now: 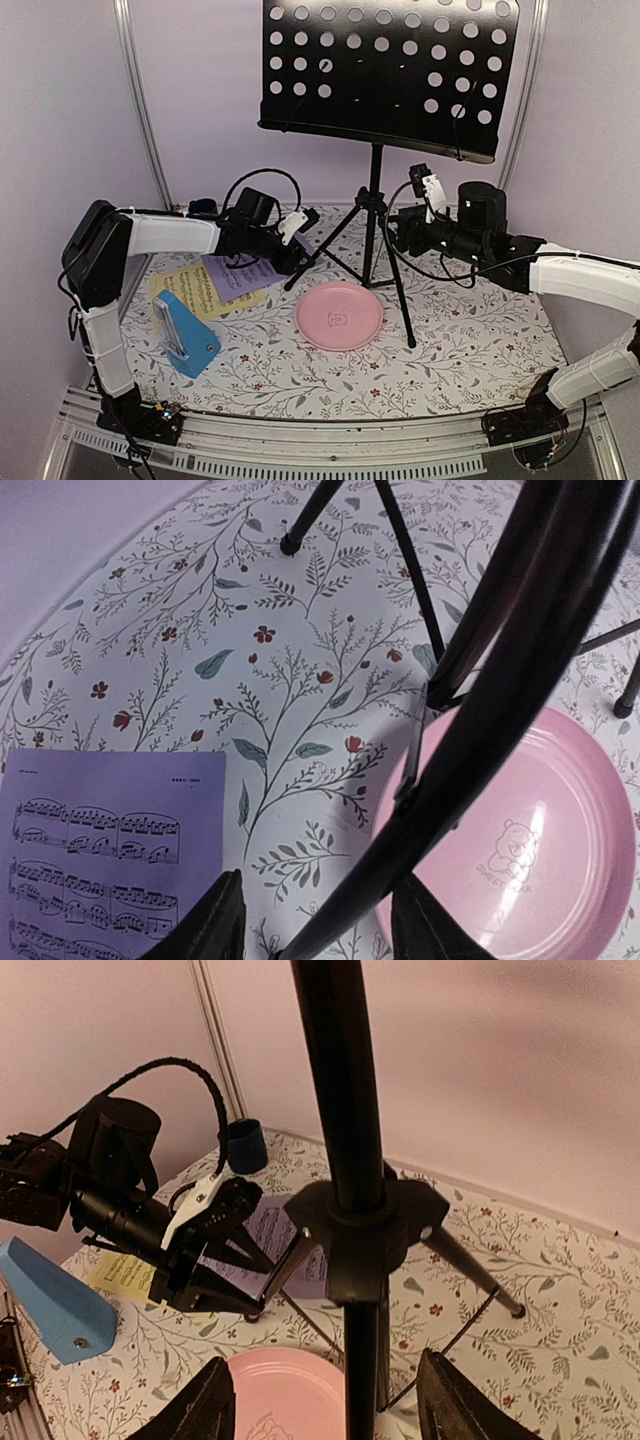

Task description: Set up the instrument practice props

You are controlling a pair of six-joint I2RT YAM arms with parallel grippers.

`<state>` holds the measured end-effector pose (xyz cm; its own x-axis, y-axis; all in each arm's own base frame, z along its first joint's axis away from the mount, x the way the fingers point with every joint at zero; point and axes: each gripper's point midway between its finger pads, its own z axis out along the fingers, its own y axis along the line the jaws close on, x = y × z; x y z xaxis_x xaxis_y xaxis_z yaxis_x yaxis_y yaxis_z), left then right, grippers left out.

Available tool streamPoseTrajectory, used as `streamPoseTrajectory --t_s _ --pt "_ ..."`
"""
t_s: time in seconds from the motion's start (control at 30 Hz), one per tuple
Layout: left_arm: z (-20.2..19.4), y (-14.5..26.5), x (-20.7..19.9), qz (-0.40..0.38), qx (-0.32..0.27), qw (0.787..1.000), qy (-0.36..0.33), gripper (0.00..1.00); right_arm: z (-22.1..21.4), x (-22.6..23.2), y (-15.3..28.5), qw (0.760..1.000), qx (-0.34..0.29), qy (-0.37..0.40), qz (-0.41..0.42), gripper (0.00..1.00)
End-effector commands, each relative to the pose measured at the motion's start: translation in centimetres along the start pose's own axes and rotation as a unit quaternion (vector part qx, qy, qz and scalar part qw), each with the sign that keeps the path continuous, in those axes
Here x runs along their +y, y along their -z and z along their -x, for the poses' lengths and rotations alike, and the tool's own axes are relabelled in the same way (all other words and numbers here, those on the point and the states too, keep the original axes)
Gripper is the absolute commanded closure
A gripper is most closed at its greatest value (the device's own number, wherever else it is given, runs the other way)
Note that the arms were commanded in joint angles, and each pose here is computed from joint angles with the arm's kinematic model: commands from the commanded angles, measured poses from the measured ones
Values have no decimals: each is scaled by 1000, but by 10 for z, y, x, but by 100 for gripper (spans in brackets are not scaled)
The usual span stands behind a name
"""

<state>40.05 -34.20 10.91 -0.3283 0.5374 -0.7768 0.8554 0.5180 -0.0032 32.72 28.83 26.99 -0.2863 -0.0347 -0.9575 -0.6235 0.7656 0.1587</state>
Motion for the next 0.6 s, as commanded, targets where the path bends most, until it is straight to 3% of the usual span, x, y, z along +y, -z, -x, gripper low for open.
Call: streamPoseTrajectory --t_s 0.0,0.23,0.57 --pt "21 7 -2 9 -37 999 -9 49 54 -11 -5 995 -97 25 -28 41" --pt "26 6 -4 7 -42 999 -14 49 78 -27 -19 987 -153 30 -29 47" --pt "28 4 -4 9 -45 999 -15 49 87 -12 -40 986 -151 76 10 52"
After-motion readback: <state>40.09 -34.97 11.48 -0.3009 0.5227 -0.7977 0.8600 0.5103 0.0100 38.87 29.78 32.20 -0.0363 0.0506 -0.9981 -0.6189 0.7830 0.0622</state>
